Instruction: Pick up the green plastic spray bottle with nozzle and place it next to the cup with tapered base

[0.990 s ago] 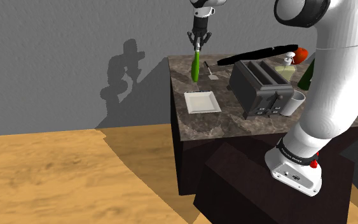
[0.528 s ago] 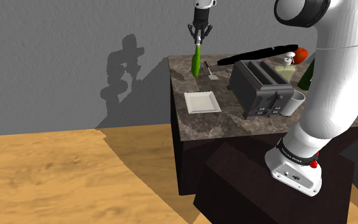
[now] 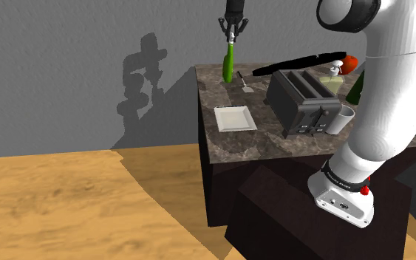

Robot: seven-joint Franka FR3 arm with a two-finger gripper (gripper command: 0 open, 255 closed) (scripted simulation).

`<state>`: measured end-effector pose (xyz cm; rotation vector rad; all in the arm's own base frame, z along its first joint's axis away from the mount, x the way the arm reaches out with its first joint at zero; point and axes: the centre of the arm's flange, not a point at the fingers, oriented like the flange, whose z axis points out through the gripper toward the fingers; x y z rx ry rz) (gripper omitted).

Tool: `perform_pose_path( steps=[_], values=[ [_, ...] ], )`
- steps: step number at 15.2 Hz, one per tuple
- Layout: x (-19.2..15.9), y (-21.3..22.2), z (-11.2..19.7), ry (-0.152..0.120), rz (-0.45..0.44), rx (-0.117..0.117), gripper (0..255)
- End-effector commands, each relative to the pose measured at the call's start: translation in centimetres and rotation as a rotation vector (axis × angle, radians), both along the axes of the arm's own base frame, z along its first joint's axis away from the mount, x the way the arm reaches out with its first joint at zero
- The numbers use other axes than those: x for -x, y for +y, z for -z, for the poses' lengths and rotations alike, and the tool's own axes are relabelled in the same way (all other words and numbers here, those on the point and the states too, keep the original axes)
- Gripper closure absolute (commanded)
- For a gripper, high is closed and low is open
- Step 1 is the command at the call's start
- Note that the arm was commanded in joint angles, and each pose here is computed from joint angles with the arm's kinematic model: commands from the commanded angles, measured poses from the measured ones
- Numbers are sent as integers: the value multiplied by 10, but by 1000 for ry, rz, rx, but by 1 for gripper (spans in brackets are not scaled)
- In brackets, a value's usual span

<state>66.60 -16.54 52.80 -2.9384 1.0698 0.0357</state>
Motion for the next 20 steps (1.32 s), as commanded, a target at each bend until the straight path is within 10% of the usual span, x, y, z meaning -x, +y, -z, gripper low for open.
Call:
perform_pose_path(
  steps=[1,20],
  values=[
    [1,-2,-11,0,0,0,255],
    [37,-17,-100,0,0,0,255]
  ],
)
